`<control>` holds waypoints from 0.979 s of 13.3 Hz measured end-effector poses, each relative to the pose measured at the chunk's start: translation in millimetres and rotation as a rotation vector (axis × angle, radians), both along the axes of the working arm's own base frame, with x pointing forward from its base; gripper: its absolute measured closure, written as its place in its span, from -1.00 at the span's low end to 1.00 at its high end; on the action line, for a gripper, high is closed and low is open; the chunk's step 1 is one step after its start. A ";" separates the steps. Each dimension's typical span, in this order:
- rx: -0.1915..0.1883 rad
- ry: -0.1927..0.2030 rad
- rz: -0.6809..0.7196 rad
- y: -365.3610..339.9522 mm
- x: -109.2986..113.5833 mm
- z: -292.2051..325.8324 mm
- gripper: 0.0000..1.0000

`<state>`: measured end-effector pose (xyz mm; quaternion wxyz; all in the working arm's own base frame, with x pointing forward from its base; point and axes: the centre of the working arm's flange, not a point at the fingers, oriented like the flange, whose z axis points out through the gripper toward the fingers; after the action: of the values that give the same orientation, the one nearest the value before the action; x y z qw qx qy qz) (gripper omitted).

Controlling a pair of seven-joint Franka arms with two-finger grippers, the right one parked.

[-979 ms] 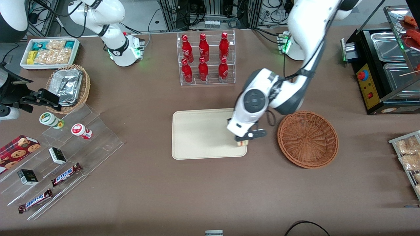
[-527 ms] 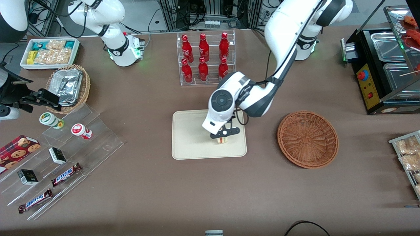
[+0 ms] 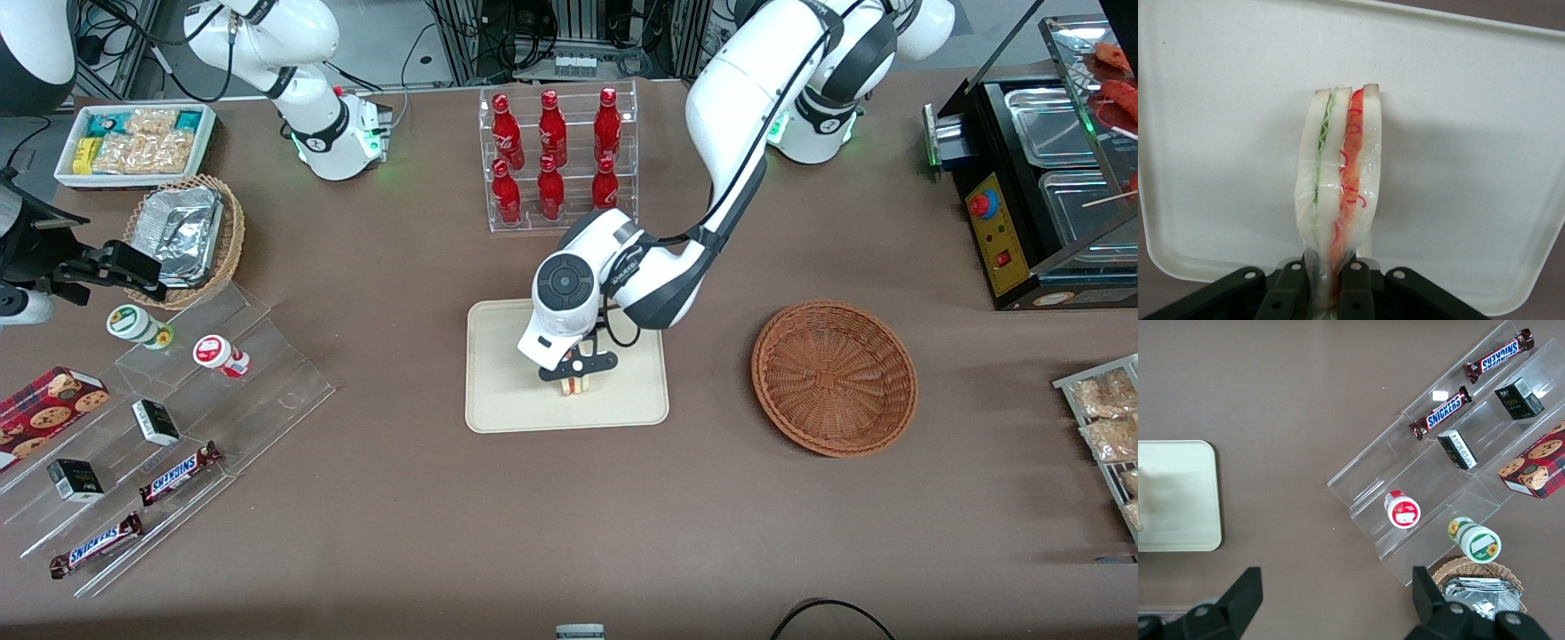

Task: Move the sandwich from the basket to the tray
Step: 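Lower the sandwich onto the tray and open the left gripper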

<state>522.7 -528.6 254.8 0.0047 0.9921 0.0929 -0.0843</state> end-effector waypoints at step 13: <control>0.004 -0.040 0.052 -3.9 6.3 -4.1 -0.72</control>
<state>529.0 -532.4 250.8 0.0067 0.9909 0.1186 -0.0639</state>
